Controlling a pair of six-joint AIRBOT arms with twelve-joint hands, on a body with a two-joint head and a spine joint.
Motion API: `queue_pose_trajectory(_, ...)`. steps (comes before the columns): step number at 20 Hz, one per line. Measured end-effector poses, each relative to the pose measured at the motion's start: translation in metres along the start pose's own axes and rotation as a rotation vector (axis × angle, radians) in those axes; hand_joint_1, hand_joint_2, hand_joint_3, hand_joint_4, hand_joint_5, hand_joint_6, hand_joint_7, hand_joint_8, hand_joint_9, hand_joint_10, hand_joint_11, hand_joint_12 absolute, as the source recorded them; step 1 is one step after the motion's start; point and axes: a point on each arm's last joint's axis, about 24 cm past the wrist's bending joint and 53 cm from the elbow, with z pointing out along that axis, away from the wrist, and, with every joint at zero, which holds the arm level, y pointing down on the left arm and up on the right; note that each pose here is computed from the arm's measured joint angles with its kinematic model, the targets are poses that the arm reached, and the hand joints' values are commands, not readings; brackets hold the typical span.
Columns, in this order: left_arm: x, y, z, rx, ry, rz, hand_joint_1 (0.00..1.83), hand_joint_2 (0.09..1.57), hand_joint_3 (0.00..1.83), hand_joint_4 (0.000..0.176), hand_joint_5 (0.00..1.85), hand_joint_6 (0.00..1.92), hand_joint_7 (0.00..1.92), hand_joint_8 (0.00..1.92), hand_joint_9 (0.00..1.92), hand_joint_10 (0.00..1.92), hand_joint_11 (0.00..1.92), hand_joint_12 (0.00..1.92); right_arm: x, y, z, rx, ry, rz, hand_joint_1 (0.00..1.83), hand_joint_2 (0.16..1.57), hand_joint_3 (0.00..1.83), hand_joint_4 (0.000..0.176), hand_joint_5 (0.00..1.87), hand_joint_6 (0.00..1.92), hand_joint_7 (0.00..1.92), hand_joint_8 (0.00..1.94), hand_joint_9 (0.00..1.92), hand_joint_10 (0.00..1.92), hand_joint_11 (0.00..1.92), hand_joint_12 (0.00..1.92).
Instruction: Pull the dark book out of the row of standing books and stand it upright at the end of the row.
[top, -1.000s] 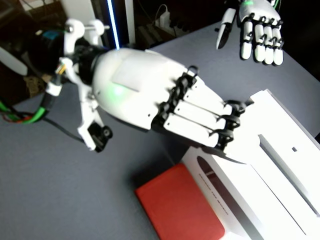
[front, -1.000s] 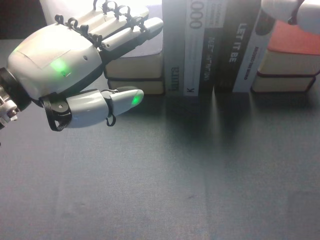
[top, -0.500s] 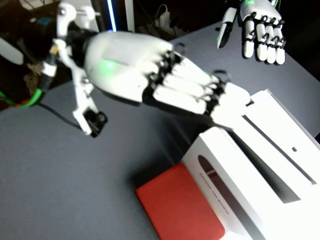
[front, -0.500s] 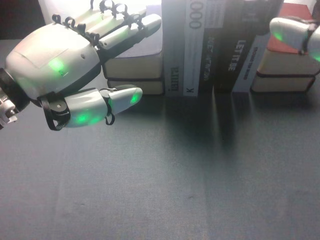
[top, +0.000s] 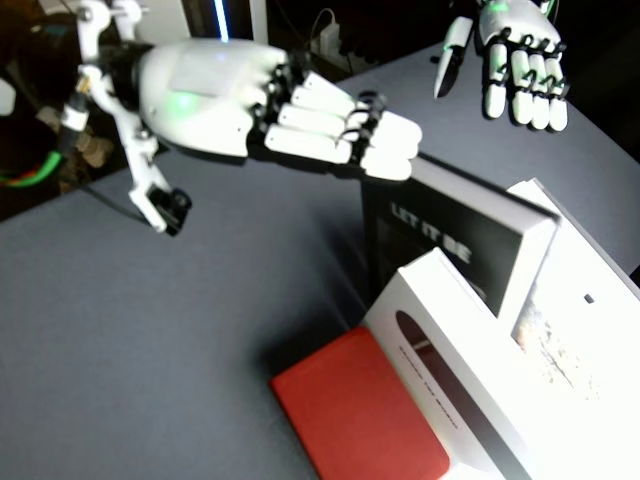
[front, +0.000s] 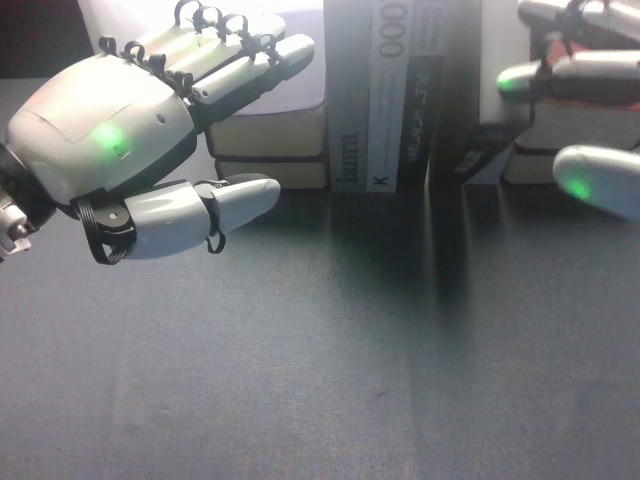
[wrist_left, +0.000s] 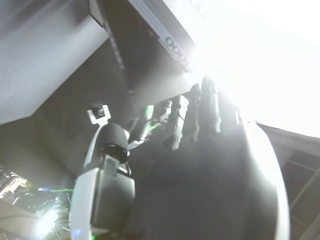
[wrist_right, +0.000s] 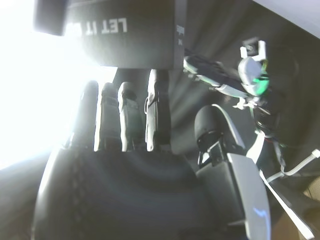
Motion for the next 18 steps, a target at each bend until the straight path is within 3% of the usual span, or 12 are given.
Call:
queue_pose_trajectory(1, 0.0, 0.0, 0.0, 0.001, -0.001, 0.0, 0.16, 1.38, 0.0, 0.039, 0.05, 0.01, 0.0, 0.0, 0.0, 0.0, 0.0, 0.0, 0.007, -0.002, -0.003, 0.008, 0.022, 0.008, 0.0, 1.36, 0.0, 0.0, 0.65, 0.26, 0.1, 0.02, 0.0, 0.0, 0.0, 0.0)
queue_pose_trajectory(2, 0.0, 0.0, 0.0, 0.002, -0.001, 0.0, 0.15, 1.39, 0.0, 0.039, 0.04, 0.01, 0.0, 0.0, 0.0, 0.0, 0.0, 0.0, 0.016, -0.007, -0.007, 0.025, 0.05, 0.026, 0.0, 1.36, 0.0, 0.0, 0.64, 0.25, 0.09, 0.01, 0.0, 0.0, 0.0, 0.0)
queue_pose_trajectory(3, 0.0, 0.001, -0.001, -0.001, -0.001, -0.002, 0.13, 1.39, 0.0, 0.051, 0.03, 0.0, 0.0, 0.0, 0.0, 0.0, 0.0, 0.0, 0.025, -0.012, -0.011, 0.041, 0.08, 0.052, 0.0, 1.36, 0.0, 0.0, 0.64, 0.25, 0.1, 0.02, 0.0, 0.0, 0.0, 0.0)
queue_pose_trajectory(4, 0.001, 0.002, -0.001, -0.006, 0.002, -0.003, 0.16, 1.39, 0.0, 0.046, 0.04, 0.01, 0.0, 0.0, 0.0, 0.0, 0.0, 0.0, 0.032, -0.015, -0.015, 0.053, 0.104, 0.064, 0.0, 1.36, 0.0, 0.0, 0.63, 0.25, 0.09, 0.01, 0.0, 0.0, 0.0, 0.0)
queue_pose_trajectory(5, 0.001, 0.001, -0.001, -0.004, 0.002, -0.002, 0.12, 1.39, 0.0, 0.057, 0.02, 0.0, 0.0, 0.0, 0.0, 0.0, 0.0, 0.0, 0.038, -0.018, -0.018, 0.063, 0.12, 0.075, 0.0, 1.36, 0.0, 0.0, 0.63, 0.25, 0.08, 0.01, 0.0, 0.0, 0.0, 0.0)
queue_pose_trajectory(7, 0.001, 0.001, -0.001, -0.004, 0.002, -0.002, 0.12, 1.39, 0.0, 0.052, 0.02, 0.01, 0.0, 0.0, 0.0, 0.0, 0.0, 0.0, 0.05, -0.024, -0.027, 0.084, 0.155, 0.115, 0.0, 1.38, 0.0, 0.0, 0.63, 0.25, 0.08, 0.01, 0.0, 0.0, 0.0, 0.0)
queue_pose_trajectory(10, 0.001, 0.001, -0.001, -0.004, 0.001, -0.002, 0.15, 1.39, 0.0, 0.057, 0.02, 0.0, 0.0, 0.0, 0.0, 0.0, 0.0, 0.0, 0.058, -0.022, -0.035, 0.076, 0.169, 0.182, 0.0, 1.39, 0.0, 0.0, 0.64, 0.26, 0.15, 0.03, 0.0, 0.0, 0.0, 0.0)
queue_pose_trajectory(12, 0.001, 0.001, -0.001, -0.005, 0.001, -0.003, 0.16, 1.39, 0.0, 0.058, 0.02, 0.0, 0.0, 0.0, 0.0, 0.0, 0.0, 0.0, 0.056, -0.019, -0.038, 0.063, 0.163, 0.191, 0.0, 1.38, 0.0, 0.0, 0.61, 0.32, 0.16, 0.01, 0.0, 0.0, 0.0, 0.0)
queue_pose_trajectory(13, 0.001, 0.002, -0.001, -0.005, 0.0, -0.004, 0.12, 1.39, 0.0, 0.06, 0.03, 0.0, 0.0, 0.0, 0.0, 0.0, 0.0, 0.0, 0.05, -0.015, -0.038, 0.047, 0.148, 0.182, 0.0, 1.38, 0.0, 0.0, 0.52, 0.58, 0.19, 0.01, 0.0, 0.0, 0.0, 0.0)
queue_pose_trajectory(14, 0.0, 0.001, -0.001, -0.004, -0.001, -0.003, 0.13, 1.38, 0.0, 0.065, 0.03, 0.0, 0.0, 0.0, 0.0, 0.0, 0.0, 0.0, 0.04, -0.012, -0.038, 0.031, 0.122, 0.175, 0.0, 1.38, 0.0, 0.0, 0.47, 0.65, 0.18, 0.0, 0.0, 0.0, 0.0, 0.0)
queue_pose_trajectory(17, 0.001, 0.002, -0.002, -0.006, -0.002, -0.006, 0.15, 1.38, 0.0, 0.061, 0.02, 0.0, 0.0, 0.0, 0.0, 0.0, 0.0, 0.0, 0.015, -0.009, -0.039, 0.013, 0.046, 0.15, 0.0, 1.36, 0.0, 0.0, 0.34, 0.63, 0.11, 0.0, 0.0, 0.0, 0.0, 0.0)
queue_pose_trajectory(18, 0.001, 0.002, -0.002, -0.006, -0.001, -0.005, 0.16, 1.38, 0.0, 0.049, 0.03, 0.0, 0.0, 0.0, 0.0, 0.0, 0.0, 0.0, 0.008, -0.008, -0.04, 0.009, 0.024, 0.136, 0.02, 1.4, 0.01, 0.0, 0.27, 0.6, 0.06, 0.0, 0.0, 0.0, 0.0, 0.0)
